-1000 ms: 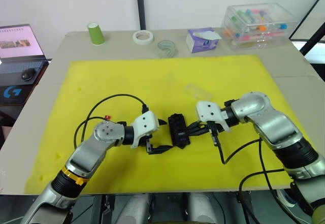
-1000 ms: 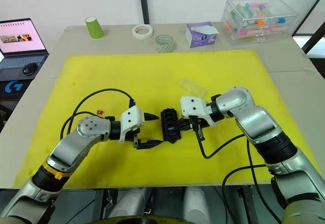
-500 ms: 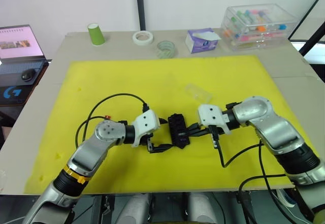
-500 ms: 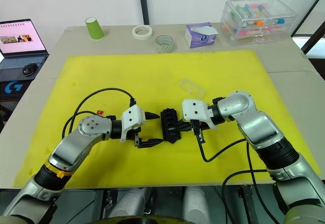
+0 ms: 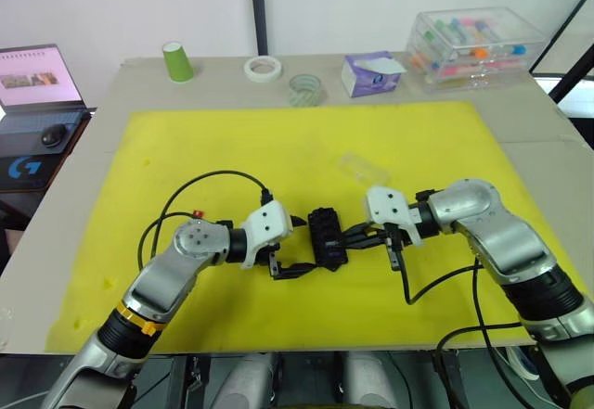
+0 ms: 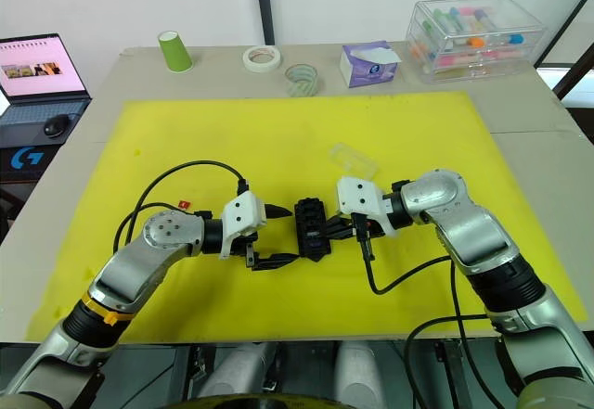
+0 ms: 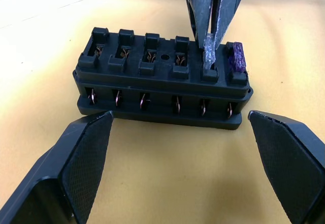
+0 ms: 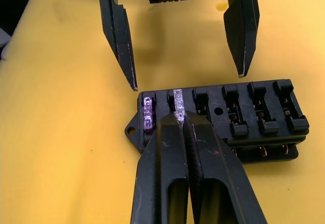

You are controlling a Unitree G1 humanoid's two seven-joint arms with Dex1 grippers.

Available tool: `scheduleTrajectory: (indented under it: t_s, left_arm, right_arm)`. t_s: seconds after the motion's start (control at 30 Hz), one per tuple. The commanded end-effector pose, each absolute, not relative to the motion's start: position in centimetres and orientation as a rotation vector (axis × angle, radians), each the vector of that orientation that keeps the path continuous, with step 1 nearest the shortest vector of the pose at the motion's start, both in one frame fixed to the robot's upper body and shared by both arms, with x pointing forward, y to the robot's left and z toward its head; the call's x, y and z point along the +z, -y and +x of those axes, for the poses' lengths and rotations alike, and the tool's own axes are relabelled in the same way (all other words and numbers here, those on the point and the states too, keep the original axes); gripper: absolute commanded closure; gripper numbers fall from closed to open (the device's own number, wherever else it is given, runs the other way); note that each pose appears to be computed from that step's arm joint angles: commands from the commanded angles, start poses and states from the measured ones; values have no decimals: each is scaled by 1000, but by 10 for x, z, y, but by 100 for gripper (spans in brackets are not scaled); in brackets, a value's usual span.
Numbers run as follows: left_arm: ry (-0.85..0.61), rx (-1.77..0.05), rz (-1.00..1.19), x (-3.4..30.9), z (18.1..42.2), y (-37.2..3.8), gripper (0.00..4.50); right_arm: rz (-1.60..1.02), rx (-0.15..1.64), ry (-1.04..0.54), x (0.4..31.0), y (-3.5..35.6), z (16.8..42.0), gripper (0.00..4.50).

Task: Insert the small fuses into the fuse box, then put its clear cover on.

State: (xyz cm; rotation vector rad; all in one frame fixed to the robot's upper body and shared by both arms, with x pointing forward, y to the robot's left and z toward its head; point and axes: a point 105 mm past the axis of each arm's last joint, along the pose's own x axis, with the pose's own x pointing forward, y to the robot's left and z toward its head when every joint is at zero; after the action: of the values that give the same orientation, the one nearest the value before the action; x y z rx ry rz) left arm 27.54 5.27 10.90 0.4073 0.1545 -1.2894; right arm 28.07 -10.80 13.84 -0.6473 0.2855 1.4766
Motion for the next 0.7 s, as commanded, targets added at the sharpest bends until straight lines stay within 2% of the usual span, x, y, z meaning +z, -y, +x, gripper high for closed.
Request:
scheduleTrajectory:
  t_s: [0.03, 0.43, 0.57, 0.7]
  left_arm:
    - [-97, -1291, 424, 120, 278, -50, 3]
    - [-91, -1290, 421, 121, 281, -50, 3]
    - [-88, -1290, 423, 121, 281, -50, 3]
    - [-87, -1287, 423, 121, 281, -50, 3]
  right_arm:
    - [-648, 1466, -270, 135, 109, 282, 450]
    - [-729, 1461, -310, 115, 122, 289, 450]
    - [-848, 1451, -316, 104, 128, 294, 450]
    - [-819, 1455, -296, 110, 125, 296, 450]
